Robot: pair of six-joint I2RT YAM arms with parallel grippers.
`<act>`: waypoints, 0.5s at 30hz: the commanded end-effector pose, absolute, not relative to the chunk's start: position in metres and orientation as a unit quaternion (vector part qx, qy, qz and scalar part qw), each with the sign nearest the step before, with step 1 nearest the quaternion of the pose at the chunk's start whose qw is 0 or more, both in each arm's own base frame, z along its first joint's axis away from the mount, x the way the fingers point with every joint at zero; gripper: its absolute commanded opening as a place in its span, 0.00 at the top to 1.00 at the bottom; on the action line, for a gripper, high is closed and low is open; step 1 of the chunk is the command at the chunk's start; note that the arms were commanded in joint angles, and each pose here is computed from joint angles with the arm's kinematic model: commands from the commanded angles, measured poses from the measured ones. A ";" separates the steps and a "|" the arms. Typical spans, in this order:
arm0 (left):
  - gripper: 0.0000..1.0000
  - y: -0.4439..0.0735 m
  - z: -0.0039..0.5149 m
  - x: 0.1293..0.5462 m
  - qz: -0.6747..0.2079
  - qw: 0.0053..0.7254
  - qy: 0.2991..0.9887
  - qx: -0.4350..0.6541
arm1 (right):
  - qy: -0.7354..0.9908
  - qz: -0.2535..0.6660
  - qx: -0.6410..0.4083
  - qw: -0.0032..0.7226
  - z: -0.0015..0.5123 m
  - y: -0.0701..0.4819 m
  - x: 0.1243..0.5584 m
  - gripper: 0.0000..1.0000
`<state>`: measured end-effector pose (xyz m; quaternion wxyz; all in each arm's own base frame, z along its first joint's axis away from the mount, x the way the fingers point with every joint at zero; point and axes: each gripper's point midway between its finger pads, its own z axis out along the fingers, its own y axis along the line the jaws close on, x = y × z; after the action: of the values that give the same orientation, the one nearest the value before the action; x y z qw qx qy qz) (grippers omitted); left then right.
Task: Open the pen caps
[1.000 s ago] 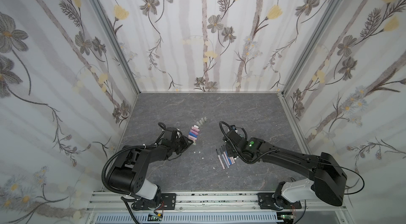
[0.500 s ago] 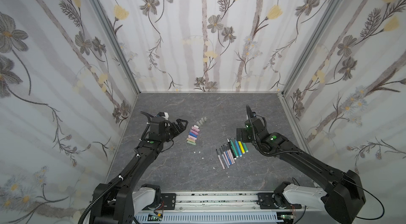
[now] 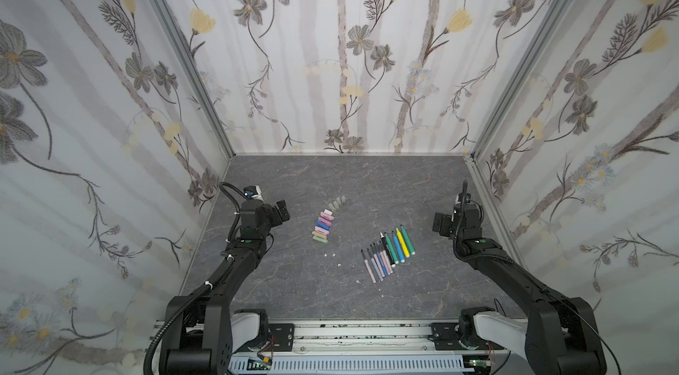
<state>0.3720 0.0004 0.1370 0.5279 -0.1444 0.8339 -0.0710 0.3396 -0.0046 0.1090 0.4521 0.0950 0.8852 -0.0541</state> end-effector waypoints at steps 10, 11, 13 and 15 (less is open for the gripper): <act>0.00 0.019 0.150 0.374 -0.001 0.681 0.725 -0.101 | 0.740 -0.070 0.107 0.661 0.148 -0.030 0.331 0.00; 0.00 0.022 0.146 0.371 0.000 0.686 0.720 -0.107 | 0.721 -0.071 0.106 0.681 0.155 -0.032 0.327 0.00; 0.00 0.024 0.139 0.368 0.001 0.699 0.706 -0.109 | 0.705 -0.066 0.108 0.698 0.161 -0.034 0.326 0.00; 0.00 0.021 0.134 0.366 -0.003 0.687 0.719 -0.103 | 0.700 -0.061 0.101 0.704 0.163 -0.032 0.330 0.01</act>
<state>0.3601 0.0210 0.0873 0.6149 -0.1135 0.7804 -0.0008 0.3215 -0.0370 0.1125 0.6220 0.1169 0.7706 -0.0753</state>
